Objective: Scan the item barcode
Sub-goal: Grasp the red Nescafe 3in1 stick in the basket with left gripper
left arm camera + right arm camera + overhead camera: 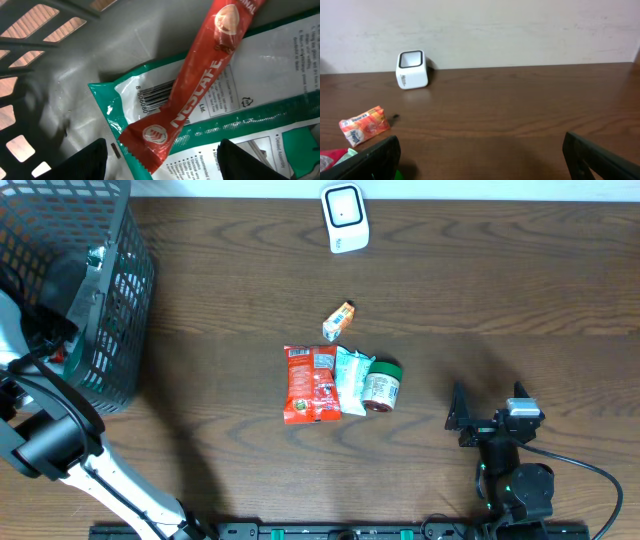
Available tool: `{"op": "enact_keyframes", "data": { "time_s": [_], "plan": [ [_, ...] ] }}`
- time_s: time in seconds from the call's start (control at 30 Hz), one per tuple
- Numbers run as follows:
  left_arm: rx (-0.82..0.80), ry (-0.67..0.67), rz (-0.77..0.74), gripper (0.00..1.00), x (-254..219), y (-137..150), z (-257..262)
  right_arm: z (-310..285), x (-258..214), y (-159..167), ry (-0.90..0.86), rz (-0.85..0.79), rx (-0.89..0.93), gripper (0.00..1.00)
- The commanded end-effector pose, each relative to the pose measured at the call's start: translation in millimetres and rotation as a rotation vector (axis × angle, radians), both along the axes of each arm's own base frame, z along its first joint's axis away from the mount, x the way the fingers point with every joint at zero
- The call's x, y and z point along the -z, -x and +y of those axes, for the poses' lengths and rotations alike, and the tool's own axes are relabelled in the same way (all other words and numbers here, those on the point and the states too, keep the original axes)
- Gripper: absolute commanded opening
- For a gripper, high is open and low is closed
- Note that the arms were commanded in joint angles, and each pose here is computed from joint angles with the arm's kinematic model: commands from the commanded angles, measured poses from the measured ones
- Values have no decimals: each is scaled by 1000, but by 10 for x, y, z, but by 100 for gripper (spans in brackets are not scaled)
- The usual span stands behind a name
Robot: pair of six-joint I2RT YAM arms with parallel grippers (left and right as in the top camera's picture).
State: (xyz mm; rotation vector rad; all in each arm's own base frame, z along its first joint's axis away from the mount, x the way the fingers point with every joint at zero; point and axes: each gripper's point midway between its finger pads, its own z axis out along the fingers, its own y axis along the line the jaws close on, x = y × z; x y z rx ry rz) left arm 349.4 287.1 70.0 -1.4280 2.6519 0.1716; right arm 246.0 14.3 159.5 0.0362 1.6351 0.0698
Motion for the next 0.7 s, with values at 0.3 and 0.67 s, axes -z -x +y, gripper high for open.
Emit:
{"op": "enact_keyframes", "data": {
  "time_s": [0.3,0.67],
  "plan": [
    [2,25,67,39,327,98,-29,-46,4,0,4,0,21,99],
    [15,50,-61,7,-48,-57,-117,-46,4,0,5,0,21,99]
  ]
}}
